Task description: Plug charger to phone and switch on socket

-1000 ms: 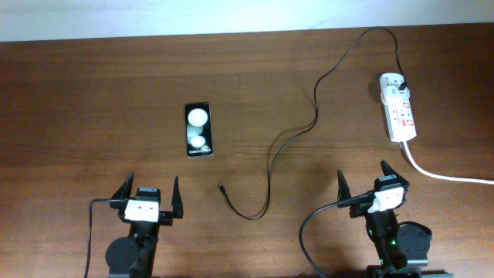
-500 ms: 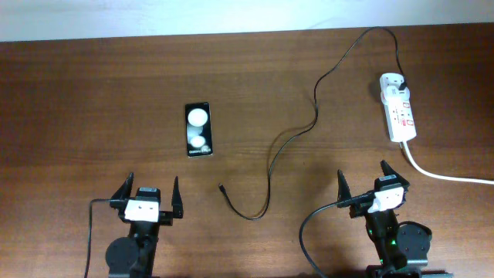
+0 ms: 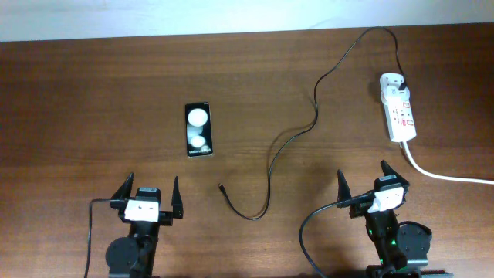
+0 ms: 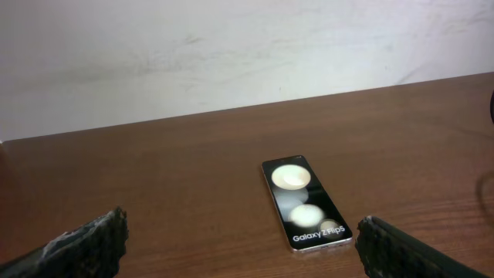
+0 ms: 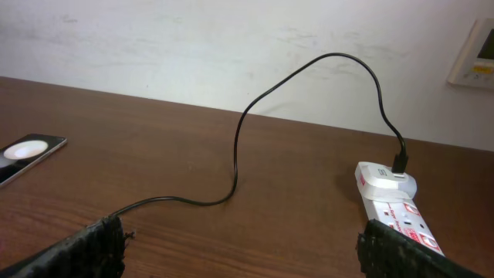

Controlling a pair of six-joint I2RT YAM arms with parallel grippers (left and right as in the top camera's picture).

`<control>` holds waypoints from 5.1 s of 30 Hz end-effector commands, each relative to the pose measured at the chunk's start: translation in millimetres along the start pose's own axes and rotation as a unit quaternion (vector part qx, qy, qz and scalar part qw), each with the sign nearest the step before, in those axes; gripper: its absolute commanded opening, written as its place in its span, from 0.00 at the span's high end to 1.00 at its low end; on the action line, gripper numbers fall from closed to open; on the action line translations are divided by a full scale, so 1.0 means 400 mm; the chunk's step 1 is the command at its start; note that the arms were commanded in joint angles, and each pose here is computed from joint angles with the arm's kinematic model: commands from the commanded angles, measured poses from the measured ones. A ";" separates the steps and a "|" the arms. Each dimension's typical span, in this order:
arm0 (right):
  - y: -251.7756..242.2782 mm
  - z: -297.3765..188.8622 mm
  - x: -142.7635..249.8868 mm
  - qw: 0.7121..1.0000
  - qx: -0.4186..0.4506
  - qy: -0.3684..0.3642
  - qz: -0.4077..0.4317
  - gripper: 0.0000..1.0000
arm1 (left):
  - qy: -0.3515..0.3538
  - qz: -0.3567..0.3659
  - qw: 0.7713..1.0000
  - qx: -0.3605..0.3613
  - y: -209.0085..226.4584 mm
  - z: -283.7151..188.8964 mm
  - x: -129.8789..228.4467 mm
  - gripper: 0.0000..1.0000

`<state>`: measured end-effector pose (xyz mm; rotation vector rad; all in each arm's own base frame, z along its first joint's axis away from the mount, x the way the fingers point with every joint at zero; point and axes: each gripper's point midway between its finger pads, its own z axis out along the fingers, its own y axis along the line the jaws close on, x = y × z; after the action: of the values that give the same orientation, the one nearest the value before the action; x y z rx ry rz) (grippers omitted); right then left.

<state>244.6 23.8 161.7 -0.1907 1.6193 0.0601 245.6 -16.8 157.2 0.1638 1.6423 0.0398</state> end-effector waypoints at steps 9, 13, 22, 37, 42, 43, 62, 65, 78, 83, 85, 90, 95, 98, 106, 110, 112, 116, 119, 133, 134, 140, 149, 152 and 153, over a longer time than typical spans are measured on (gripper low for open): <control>-0.001 0.001 0.010 1.000 0.003 0.006 -0.003 0.01 | 0.002 -0.001 1.000 -0.009 0.009 -0.001 0.004 0.01; -0.001 0.001 0.010 1.000 0.003 0.006 -0.003 0.01 | 0.002 -0.001 1.000 -0.009 0.009 -0.001 0.004 0.01; -0.001 0.001 0.010 1.000 0.003 0.006 -0.003 0.01 | 0.002 -0.001 1.000 -0.009 0.009 -0.001 0.005 0.01; -0.001 0.001 0.010 1.000 0.003 0.006 -0.003 0.01 | 0.002 -0.001 1.000 -0.009 0.009 -0.001 0.004 0.01; -0.001 0.001 0.010 1.000 0.003 0.006 -0.003 0.01 | 0.002 -0.001 1.000 -0.009 0.009 -0.001 0.005 0.01; -0.001 0.001 0.010 1.000 0.003 0.006 -0.003 0.01 | 0.002 -0.001 1.000 -0.009 0.009 -0.001 0.004 0.01; -0.001 0.001 0.010 1.000 0.003 0.006 -0.003 0.01 | 0.002 -0.001 1.000 -0.009 0.009 -0.001 0.004 0.01; -0.001 0.001 0.010 1.000 0.003 0.006 -0.003 0.01 | 0.002 -0.001 1.000 -0.009 0.008 -0.001 0.004 0.01; -0.001 0.001 0.010 1.000 0.003 0.006 -0.003 0.01 | 0.002 -0.001 1.000 -0.009 0.009 -0.001 0.004 0.01; -0.001 0.001 0.010 1.000 0.003 0.006 -0.003 0.01 | -0.029 -0.016 0.999 -0.010 0.011 -0.002 -0.033 0.01; -0.001 0.001 0.010 1.000 0.003 0.006 -0.003 0.01 | -0.049 -0.016 0.999 -0.010 0.015 -0.011 -0.080 0.01; -0.001 0.001 0.010 1.000 0.003 0.006 -0.003 0.01 | 0.003 -0.018 1.000 0.010 0.018 -0.059 -0.210 0.01; -0.001 0.001 0.010 1.000 0.003 0.006 -0.003 0.01 | 0.098 -0.028 0.991 0.083 -0.005 0.018 -0.434 0.01; -0.001 0.001 0.010 1.000 0.003 0.006 -0.003 0.01 | 0.186 -0.039 0.976 0.106 -0.007 0.086 -0.511 0.01; -0.001 0.001 0.010 1.000 0.003 0.006 -0.003 0.01 | 0.385 -0.117 0.883 0.242 -0.127 0.179 -0.414 0.01; -0.001 0.001 0.010 1.000 0.003 0.006 -0.003 0.01 | 0.442 -0.131 0.854 0.242 -0.137 0.216 -0.328 0.21; -0.001 0.001 0.010 1.000 0.003 0.006 -0.003 0.01 | 0.467 -0.140 0.837 0.247 -0.147 0.228 -0.291 0.82; -0.001 0.001 0.010 1.000 0.003 0.006 -0.003 0.01 | 0.503 -0.148 0.816 0.245 -0.153 0.241 -0.236 1.00; -0.001 0.001 0.010 1.000 0.003 0.006 -0.003 0.01 | 0.512 -0.151 0.809 0.245 -0.155 0.244 -0.220 1.00; -0.001 0.001 0.010 1.000 0.003 0.006 -0.003 0.01 | 0.518 -0.170 0.825 0.147 -0.111 0.310 -0.099 0.80; -0.001 0.001 0.010 1.000 0.003 0.006 -0.003 0.01 | 0.517 -0.170 0.826 0.147 -0.113 0.314 -0.083 0.53; -0.001 0.001 0.010 1.000 0.003 0.006 -0.003 0.01 | 0.534 -0.178 0.824 0.060 -0.123 0.325 0.056 0.01; -0.001 0.001 0.010 1.000 0.003 0.006 -0.003 0.01 | 0.529 -0.128 0.839 -0.005 -0.170 0.407 0.077 0.01; -0.001 0.001 0.010 1.000 0.003 0.006 -0.003 0.01 | 0.517 -0.131 0.846 -0.003 -0.177 0.444 0.078 0.01; -0.001 0.001 0.010 1.000 0.003 0.006 -0.003 0.01 | 0.518 -0.130 0.846 -0.003 -0.182 0.455 0.093 0.01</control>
<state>244.9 22.5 160.8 -0.1854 1.6237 0.0538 404.9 -97.0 104.9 -0.1021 2.7508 -0.1183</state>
